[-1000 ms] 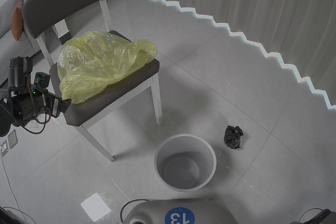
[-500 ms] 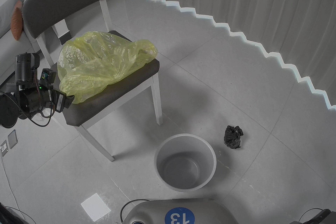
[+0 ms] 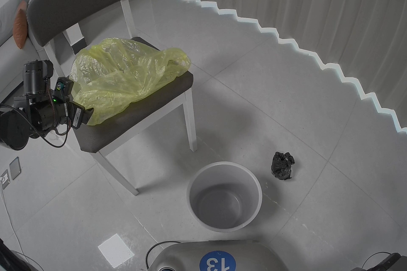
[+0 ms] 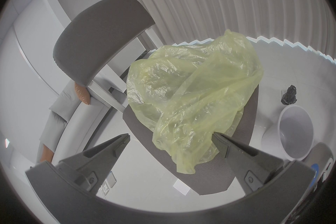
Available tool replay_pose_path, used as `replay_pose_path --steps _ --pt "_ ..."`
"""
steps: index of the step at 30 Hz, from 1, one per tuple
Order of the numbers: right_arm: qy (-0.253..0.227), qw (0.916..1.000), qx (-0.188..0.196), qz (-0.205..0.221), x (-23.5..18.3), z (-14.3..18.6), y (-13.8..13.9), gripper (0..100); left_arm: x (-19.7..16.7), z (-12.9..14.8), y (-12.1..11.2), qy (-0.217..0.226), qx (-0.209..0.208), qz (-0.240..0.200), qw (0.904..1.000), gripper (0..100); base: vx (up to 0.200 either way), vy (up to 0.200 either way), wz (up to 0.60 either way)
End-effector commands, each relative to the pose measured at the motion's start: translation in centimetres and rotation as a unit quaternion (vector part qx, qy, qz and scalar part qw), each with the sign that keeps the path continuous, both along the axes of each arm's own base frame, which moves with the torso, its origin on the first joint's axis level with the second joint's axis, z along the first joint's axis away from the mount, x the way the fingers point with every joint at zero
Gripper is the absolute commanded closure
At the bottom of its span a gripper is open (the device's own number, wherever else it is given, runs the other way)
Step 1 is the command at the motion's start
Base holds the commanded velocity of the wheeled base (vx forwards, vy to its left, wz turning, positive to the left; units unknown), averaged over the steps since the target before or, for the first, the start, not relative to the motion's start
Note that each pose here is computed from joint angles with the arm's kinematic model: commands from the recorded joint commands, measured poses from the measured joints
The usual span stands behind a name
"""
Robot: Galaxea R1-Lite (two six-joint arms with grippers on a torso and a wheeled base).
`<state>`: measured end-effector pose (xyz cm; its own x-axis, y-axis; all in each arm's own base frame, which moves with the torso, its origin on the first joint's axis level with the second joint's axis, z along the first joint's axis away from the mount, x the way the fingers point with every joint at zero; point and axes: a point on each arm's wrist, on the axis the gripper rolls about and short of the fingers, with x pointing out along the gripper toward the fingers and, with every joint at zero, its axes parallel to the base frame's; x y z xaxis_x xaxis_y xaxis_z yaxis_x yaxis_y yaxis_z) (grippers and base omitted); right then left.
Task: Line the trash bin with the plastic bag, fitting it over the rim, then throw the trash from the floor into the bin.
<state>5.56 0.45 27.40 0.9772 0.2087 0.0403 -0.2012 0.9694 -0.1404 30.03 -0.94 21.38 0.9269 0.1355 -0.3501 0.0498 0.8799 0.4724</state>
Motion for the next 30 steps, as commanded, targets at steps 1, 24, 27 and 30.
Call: replay_pose_path --steps 1,24,27,30 --pt "0.000 1.0000 0.000 0.000 -0.04 -0.05 0.00 0 0.95 -0.72 -0.08 0.009 0.002 0.000 1.0000 0 0.000 0.000 0.00" --pt "0.008 1.0000 0.000 -0.001 0.27 -0.18 -0.01 0 1.21 -1.24 -0.84 0.018 0.009 -0.011 0.9997 0 0.000 0.000 0.00" --pt "0.008 1.0000 0.000 -0.001 0.27 -0.18 -0.01 0 1.32 -1.34 -0.80 0.020 0.009 -0.010 0.9997 0 0.000 0.000 0.00" --pt "0.008 1.0000 0.000 -0.001 0.27 -0.18 -0.01 0 1.39 -1.44 -0.76 0.021 0.009 -0.010 0.9997 0 0.000 0.000 0.00"
